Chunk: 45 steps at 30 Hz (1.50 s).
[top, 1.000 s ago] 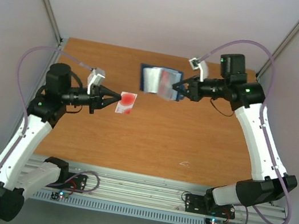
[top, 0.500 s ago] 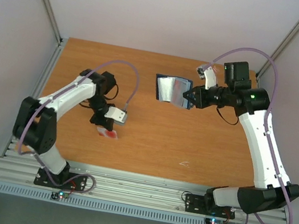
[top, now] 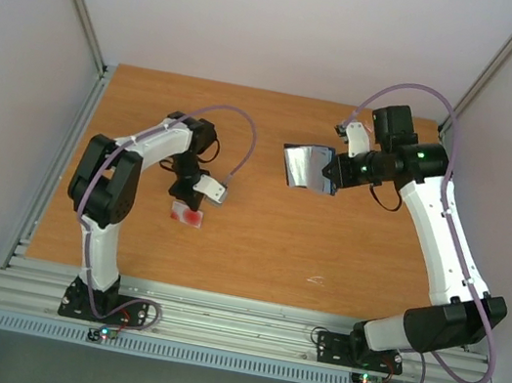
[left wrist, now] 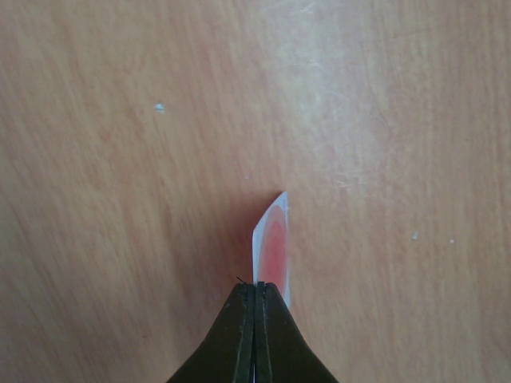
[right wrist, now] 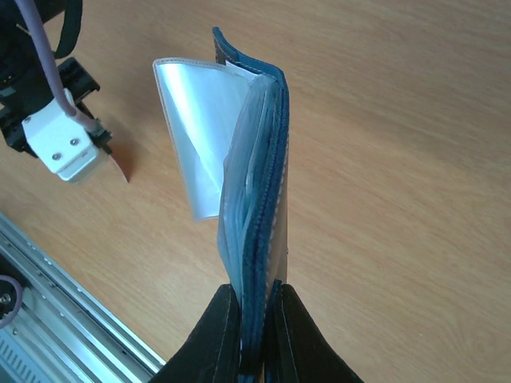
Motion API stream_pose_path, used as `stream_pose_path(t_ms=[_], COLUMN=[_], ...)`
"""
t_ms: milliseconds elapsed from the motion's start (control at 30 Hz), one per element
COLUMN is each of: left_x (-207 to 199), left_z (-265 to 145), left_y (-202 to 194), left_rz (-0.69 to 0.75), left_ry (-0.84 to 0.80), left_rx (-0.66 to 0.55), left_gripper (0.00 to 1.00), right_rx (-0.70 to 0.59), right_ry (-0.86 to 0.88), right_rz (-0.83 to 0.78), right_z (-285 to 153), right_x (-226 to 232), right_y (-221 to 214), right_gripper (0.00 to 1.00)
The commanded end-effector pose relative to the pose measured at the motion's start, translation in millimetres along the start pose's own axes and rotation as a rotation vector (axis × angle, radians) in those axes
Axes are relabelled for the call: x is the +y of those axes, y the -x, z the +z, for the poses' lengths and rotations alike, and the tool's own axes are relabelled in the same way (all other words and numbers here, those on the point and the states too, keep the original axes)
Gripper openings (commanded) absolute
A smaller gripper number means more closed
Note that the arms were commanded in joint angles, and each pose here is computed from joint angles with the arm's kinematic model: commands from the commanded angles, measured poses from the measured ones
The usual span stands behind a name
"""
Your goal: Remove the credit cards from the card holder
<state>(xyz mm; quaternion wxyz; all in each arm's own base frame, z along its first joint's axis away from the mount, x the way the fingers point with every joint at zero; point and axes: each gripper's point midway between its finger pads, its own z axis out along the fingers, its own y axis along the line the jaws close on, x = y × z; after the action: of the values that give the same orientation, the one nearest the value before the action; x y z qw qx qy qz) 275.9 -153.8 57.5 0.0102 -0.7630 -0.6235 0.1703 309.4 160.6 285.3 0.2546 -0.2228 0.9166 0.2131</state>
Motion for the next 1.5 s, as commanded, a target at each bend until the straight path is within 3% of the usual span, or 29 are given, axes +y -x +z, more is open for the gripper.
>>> stream_pose_path(t_ms=[0, 67, 233, 267, 367, 533, 567, 600, 667, 733, 867, 1067, 1367, 1400, 1433, 1467], left_x=[21, 29, 45, 48, 51, 10, 9, 5, -15, -37, -52, -39, -68, -75, -84, -92], left_z=[2, -1, -36, -51, -107, -208, -228, -240, -254, -253, -250, -242, -253, -254, -255, -254], left_y=[4, 6, 18, 20, 34, 87, 97, 101, 110, 127, 142, 125, 145, 150, 155, 160], left_rz=[0.003, -0.027, -0.081, -0.099, -0.142, -0.278, -0.305, -0.455, -0.621, -0.694, -0.721, -0.914, -0.675, -0.624, -0.564, -0.510], left_ry=[0.018, 0.034, 0.136, 0.171, 0.293, 0.425, 0.487, 0.474, 0.486, 0.459, 0.457, 0.455, 0.402, 0.379, 0.351, 0.323], left_rx=[0.002, -0.007, -0.093, -0.123, -0.289, -0.790, -0.895, -1.010, -1.182, -1.296, -1.371, -1.429, -1.493, -1.500, -1.502, -1.495], left_gripper=[0.00, 0.08, 0.75, 0.85, 0.92, 0.99, 0.99, 0.99, 0.99, 0.99, 0.99, 0.99, 0.99, 0.95, 0.72, 0.41], right_rx=[-0.003, -0.002, -0.006, -0.005, -0.009, -0.102, -0.123, -0.137, -0.139, -0.137, -0.157, -0.157, -0.177, -0.172, -0.160, -0.157], right_ry=[-0.008, -0.008, -0.013, -0.008, 0.039, 0.189, 0.183, 0.145, 0.114, 0.128, 0.354, 0.507, 0.714, 0.716, 0.712, 0.709], right_rz=[-0.019, -0.020, -0.007, -0.005, -0.008, -0.047, -0.036, -0.024, -0.009, -0.037, -0.139, -0.186, -0.296, -0.306, -0.309, -0.314], right_z=[-4, -4, -9, -10, -19, -45, -47, -46, -40, -33, -33, -35, -59, -59, -59, -59], right_x=[0, 1, 1, 3, 14, 52, 55, 52, 55, 66, 123, 160, 192, 192, 191, 191], right_y=[2, 2, 4, 5, 6, 19, 23, 27, 33, 35, 42, 43, 23, 21, 18, 18], right_gripper=[0.01, 0.01, 0.01, 0.01, 0.01, 0.01, 0.01, 0.01, 0.01, 0.01, 0.01, 0.01, 0.01, 0.01, 0.01, 0.01])
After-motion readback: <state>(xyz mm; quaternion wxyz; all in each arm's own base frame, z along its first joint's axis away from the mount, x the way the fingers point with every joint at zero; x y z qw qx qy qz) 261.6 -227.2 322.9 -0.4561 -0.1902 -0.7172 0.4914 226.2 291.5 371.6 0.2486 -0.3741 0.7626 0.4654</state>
